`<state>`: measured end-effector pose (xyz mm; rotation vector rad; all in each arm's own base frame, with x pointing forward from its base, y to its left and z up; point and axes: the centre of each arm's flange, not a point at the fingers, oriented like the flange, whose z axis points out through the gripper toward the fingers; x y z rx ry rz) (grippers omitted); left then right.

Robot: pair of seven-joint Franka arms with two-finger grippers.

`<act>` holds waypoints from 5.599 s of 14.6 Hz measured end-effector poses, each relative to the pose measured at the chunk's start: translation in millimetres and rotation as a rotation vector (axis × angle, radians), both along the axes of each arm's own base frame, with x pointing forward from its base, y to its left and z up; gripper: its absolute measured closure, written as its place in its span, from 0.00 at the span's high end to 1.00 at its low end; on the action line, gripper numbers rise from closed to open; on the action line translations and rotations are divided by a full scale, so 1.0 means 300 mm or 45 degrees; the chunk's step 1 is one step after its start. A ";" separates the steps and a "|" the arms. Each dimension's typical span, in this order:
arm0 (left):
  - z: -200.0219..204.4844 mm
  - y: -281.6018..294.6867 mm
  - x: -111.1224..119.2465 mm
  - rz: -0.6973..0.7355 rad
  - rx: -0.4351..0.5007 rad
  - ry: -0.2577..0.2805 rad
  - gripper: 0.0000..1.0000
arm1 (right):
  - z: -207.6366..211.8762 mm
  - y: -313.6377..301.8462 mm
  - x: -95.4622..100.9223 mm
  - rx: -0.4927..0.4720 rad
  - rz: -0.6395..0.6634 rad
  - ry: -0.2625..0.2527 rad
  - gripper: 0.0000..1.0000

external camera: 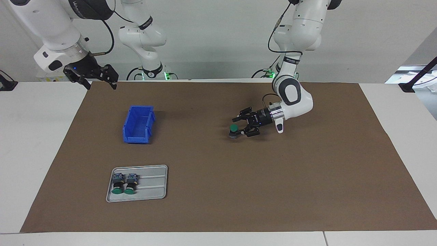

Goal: Place and press button with both arms

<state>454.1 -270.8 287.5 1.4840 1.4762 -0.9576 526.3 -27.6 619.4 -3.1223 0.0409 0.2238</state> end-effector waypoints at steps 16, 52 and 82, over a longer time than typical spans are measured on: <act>0.260 -0.151 0.033 -0.247 0.630 -0.238 0.08 | 0.000 -0.003 0.000 0.000 -0.002 0.000 0.98; 0.241 -0.206 0.008 -0.289 0.670 -0.358 0.02 | 0.000 0.006 0.000 0.002 0.007 0.000 0.98; 0.856 0.777 0.229 -1.538 1.183 -0.666 1.00 | -0.927 1.588 -0.004 0.033 -0.055 -0.228 0.97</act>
